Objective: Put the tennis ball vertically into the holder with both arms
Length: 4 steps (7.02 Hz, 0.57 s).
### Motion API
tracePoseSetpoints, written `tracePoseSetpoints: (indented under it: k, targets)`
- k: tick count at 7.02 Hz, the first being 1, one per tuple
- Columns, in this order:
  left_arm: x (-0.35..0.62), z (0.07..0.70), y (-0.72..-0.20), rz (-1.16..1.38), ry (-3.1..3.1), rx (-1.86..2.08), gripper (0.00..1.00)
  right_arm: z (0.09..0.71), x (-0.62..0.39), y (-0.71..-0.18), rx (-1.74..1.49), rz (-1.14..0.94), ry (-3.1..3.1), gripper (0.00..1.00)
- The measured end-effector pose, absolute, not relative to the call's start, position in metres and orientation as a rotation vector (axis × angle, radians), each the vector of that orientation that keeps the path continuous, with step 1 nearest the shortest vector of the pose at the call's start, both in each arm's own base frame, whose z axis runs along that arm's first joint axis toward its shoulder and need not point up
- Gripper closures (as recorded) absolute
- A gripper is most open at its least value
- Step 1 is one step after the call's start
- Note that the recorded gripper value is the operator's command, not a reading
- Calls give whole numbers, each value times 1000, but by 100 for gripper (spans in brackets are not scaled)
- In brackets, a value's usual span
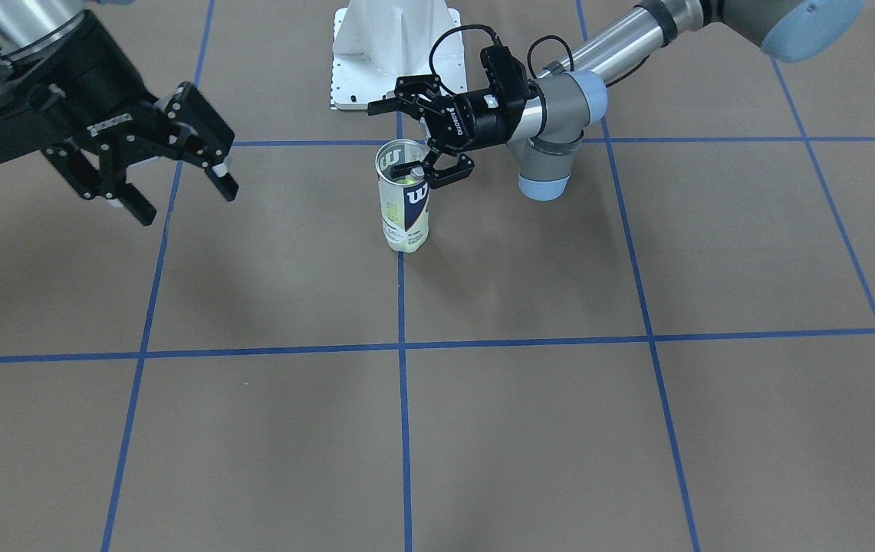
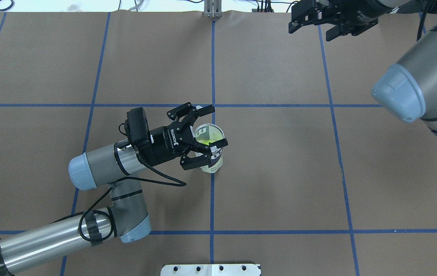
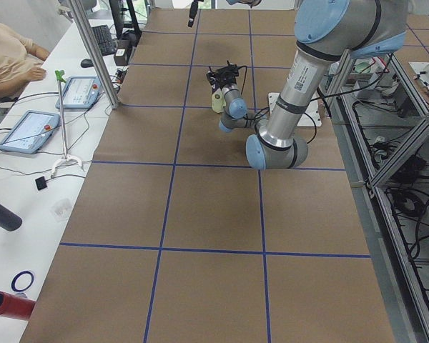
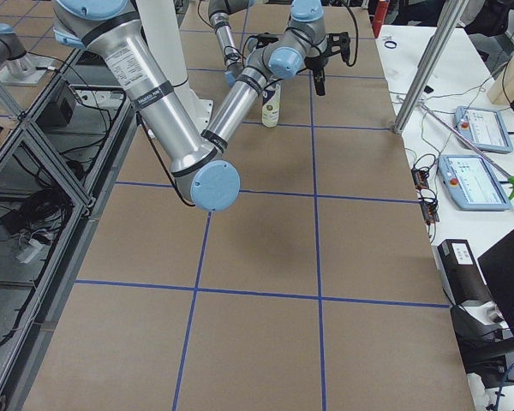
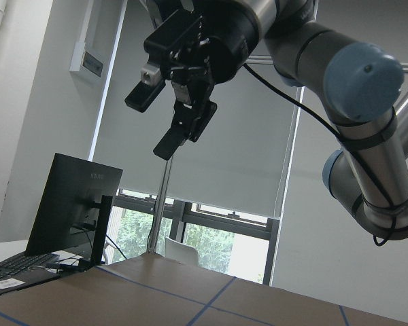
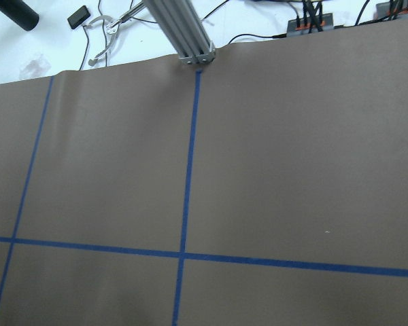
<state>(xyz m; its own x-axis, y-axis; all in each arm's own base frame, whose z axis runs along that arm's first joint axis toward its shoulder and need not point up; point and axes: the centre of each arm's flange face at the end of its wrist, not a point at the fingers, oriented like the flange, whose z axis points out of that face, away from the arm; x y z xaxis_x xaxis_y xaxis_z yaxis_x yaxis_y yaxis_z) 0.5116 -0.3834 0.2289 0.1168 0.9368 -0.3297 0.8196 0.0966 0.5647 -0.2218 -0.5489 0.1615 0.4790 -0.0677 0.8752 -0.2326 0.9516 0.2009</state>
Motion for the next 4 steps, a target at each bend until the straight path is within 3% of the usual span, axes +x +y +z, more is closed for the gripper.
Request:
tracePoseSetpoints:
  k: [4]
  targets:
    - [447, 236, -460, 290, 1448, 1678, 1, 330, -115, -629, 319, -33, -848, 0]
